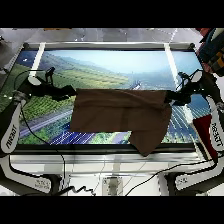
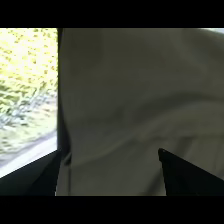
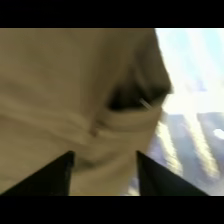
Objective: Fold the clothes and pants, and hang the long-sleeved shirts on hangers.
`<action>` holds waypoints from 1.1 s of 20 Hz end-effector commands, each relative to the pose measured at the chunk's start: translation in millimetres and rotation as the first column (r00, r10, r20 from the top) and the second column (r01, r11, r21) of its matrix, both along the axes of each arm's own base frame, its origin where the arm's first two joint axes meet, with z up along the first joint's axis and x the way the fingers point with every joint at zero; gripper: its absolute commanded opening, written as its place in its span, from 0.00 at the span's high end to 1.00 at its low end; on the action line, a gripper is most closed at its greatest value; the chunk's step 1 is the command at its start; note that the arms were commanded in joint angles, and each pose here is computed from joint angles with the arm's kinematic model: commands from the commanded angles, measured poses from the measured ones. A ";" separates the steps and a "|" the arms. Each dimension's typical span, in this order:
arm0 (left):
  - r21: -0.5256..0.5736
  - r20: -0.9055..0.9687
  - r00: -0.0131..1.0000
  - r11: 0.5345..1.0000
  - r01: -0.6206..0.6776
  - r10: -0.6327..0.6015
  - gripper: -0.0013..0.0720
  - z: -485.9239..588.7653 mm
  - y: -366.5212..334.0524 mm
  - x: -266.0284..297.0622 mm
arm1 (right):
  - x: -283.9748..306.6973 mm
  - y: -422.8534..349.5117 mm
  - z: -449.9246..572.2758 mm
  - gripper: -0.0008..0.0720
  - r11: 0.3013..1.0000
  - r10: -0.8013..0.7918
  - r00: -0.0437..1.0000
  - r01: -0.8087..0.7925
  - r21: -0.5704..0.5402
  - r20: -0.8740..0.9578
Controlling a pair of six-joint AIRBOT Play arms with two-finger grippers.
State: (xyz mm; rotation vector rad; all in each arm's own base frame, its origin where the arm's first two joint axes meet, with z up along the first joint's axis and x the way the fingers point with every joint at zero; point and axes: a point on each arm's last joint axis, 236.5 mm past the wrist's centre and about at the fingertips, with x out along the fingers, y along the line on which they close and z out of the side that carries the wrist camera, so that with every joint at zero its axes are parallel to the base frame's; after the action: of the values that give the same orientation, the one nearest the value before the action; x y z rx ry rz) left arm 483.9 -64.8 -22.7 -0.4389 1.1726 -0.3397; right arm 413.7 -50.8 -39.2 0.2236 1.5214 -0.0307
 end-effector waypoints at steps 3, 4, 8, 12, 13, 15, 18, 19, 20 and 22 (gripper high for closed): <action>-0.008 -0.005 1.000 1.000 0.009 -0.009 0.14 49.5 51.5 -37.0 | -76.6 -18.0 6.8 0.44 0.999 0.038 0.957 -0.039 0.005 -0.288; -0.005 0.006 1.000 1.000 0.006 -0.006 0.14 62.8 61.5 -45.2 | -92.1 -13.1 6.6 0.44 0.999 0.034 0.944 -0.022 0.042 -0.329; 0.044 0.125 0.992 0.999 -0.031 0.025 0.19 119.7 93.2 -65.3 | -156.3 26.3 -10.8 0.54 0.981 0.089 0.929 -0.019 0.193 -0.359; 0.071 0.194 0.980 0.997 -0.045 0.030 0.19 150.8 93.6 -74.6 | -214.1 80.1 -32.4 0.54 0.933 0.135 0.933 -0.006 0.359 -0.334; 0.069 0.192 0.981 0.997 -0.041 0.027 0.19 152.2 91.7 -76.6 | -220.6 84.5 -40.1 0.54 0.932 0.120 0.935 0.010 0.363 -0.333; 0.056 0.166 0.986 0.998 -0.036 0.026 0.19 150.3 88.7 -81.8 | -224.4 96.2 -58.0 0.54 0.923 0.068 0.946 0.061 0.381 -0.317; 0.043 0.123 0.992 0.999 -0.003 -0.002 0.19 146.8 83.5 -93.5 | -216.0 111.1 -78.4 0.54 0.901 -0.035 0.963 0.146 0.408 -0.267; 0.041 0.115 0.993 0.999 0.002 -0.007 0.19 146.4 82.4 -95.7 | -215.3 114.6 -83.7 0.54 0.894 -0.063 0.964 0.170 0.414 -0.259; 0.037 0.108 0.994 0.999 0.002 -0.006 0.19 144.4 81.5 -98.2 | -216.0 116.4 -88.2 0.54 0.891 -0.083 0.963 0.187 0.415 -0.256; 0.028 0.092 0.996 1.000 -0.014 0.011 0.19 133.5 79.6 -107.5 | -216.7 114.9 -98.5 0.57 0.893 -0.116 0.963 0.208 0.398 -0.242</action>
State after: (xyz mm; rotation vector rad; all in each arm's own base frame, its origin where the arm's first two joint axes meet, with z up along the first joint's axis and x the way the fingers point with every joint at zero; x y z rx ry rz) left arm 387.9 18.1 119.1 -0.3842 1.0598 -0.3287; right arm 188.6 65.1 -116.9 0.6850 1.7961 0.2202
